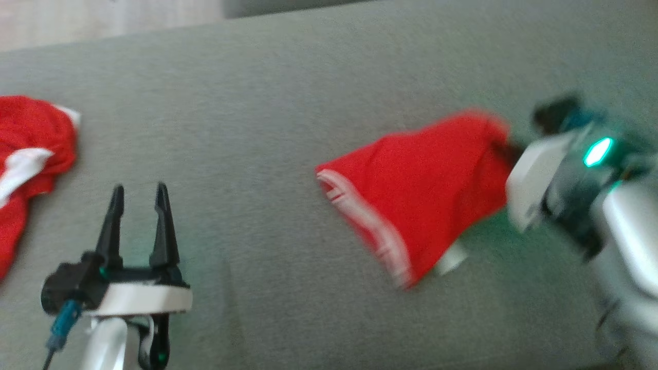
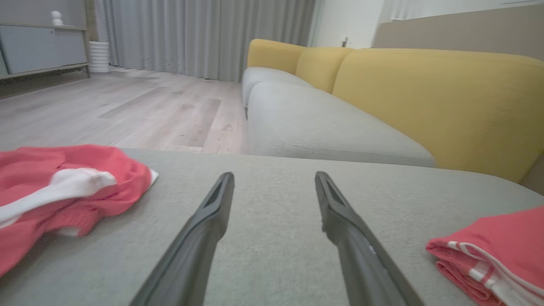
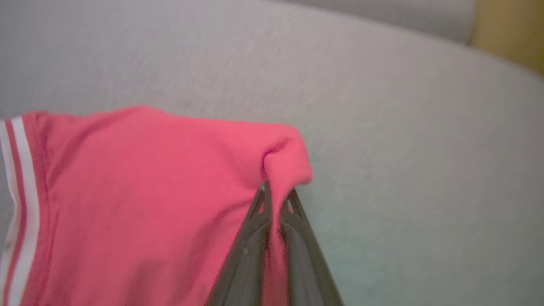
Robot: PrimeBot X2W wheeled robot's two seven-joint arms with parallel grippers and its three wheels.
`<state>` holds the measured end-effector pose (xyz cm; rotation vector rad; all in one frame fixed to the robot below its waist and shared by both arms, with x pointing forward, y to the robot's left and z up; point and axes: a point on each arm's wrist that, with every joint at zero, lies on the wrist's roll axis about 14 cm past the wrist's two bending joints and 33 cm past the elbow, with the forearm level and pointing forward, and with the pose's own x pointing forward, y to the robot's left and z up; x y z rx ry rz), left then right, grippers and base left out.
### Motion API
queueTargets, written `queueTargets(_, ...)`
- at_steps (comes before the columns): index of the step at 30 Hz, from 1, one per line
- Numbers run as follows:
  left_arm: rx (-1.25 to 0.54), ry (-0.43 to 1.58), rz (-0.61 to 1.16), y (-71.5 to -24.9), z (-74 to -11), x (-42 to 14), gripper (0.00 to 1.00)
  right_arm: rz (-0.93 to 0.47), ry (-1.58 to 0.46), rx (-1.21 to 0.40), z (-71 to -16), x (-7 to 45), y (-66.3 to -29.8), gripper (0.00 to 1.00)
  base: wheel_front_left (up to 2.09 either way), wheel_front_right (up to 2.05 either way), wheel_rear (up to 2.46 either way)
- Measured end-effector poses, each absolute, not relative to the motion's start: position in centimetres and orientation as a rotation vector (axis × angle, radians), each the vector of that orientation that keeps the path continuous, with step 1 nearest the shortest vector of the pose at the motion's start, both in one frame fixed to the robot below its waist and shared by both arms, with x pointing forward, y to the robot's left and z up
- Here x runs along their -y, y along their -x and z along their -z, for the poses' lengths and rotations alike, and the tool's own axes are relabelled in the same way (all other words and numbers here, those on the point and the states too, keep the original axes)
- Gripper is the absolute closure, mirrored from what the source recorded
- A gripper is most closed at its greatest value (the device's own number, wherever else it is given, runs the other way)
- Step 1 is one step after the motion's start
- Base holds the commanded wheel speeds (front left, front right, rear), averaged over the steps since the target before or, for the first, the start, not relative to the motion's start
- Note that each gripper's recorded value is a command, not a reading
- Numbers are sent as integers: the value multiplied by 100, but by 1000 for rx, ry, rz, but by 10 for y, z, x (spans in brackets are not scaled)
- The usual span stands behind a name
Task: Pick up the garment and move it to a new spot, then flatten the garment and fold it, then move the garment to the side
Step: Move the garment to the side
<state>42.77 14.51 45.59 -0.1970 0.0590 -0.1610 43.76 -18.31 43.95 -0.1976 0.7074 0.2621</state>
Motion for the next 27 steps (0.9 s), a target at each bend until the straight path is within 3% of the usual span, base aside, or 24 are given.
queueTargets(6, -28, 201, 244, -458, -459, -115, 0, -111, 331, -631, -477, 263, -470, 100, 0, 0, 0)
queueTargets(13, -42, 209, 363, -487, -441, -74, 0, 114, 426, -653, -483, 370, -460, 100, 0, 0, 0)
queueTargets(23, -86, 216, 458, -498, -418, -44, 0, 215, 505, -614, -484, 420, -452, 100, 0, 0, 0)
queueTargets(24, -85, 214, 458, -497, -419, -44, 0, 216, 508, -606, -484, 421, -452, 62, 0, 0, 0)
queueTargets(25, -84, 212, 455, -497, -419, -46, 0, 211, 519, -597, -485, 420, -454, 38, 0, 0, 0)
queueTargets(26, -82, 209, 452, -497, -421, -47, 0, 203, 526, -585, -487, 419, -455, 4, 0, 0, 0)
queueTargets(27, -81, 206, 449, -496, -421, -49, 0, 194, 537, -567, -489, 416, -458, 0, 0, 0, 0)
